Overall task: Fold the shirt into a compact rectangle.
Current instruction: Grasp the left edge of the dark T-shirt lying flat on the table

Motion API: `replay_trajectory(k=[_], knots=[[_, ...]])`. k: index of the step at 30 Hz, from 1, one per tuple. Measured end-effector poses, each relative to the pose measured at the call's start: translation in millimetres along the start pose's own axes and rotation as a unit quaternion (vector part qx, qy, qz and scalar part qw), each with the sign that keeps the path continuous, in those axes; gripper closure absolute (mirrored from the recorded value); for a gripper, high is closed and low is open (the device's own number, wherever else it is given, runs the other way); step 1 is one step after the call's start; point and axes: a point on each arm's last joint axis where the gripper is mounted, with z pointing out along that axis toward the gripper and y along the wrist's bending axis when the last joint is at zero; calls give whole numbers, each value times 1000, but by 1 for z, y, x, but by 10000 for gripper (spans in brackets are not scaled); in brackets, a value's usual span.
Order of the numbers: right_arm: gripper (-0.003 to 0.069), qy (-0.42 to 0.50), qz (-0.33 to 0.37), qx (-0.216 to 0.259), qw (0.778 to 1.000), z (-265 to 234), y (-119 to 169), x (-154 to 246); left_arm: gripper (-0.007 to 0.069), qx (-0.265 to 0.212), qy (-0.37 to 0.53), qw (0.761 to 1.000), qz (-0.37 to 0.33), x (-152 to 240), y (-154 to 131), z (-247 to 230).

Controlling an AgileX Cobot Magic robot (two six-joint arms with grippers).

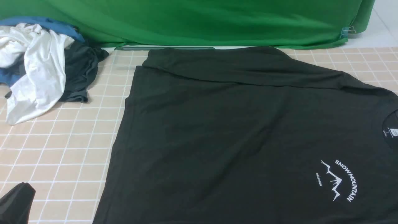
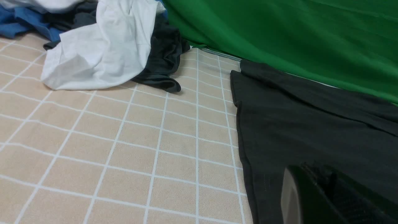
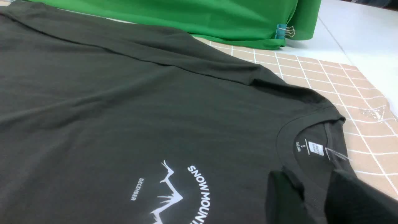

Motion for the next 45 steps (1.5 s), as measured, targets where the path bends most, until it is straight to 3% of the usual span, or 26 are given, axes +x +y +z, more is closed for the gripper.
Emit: replay_trajectory(k=[31, 34, 38, 40, 41, 43, 45], knots=[[412, 0, 0, 0, 1000, 0, 0, 0, 612, 0, -17, 1000, 13, -3, 0, 0], [412, 0, 0, 0, 1000, 0, 0, 0, 612, 14, -53, 998, -38, -10, -2, -1], [412, -27, 14, 4, 1000, 0, -1, -5, 612, 49, -137, 960, -237, -26, -3, -4], [412, -43, 51, 3, 998, 0, -1, -8, 612, 55, -155, 948, -274, -29, -2, -5], [412, -76, 127, 0, 989, -1, -2, -14, 612, 64, -183, 930, -313, -35, 0, -7], [412, -101, 191, -2, 976, -2, -3, -18, 612, 72, -212, 915, -337, -40, 1, -9], [412, -142, 311, -13, 939, -4, -6, -25, 612, 90, -278, 883, -368, -51, 4, -16]])
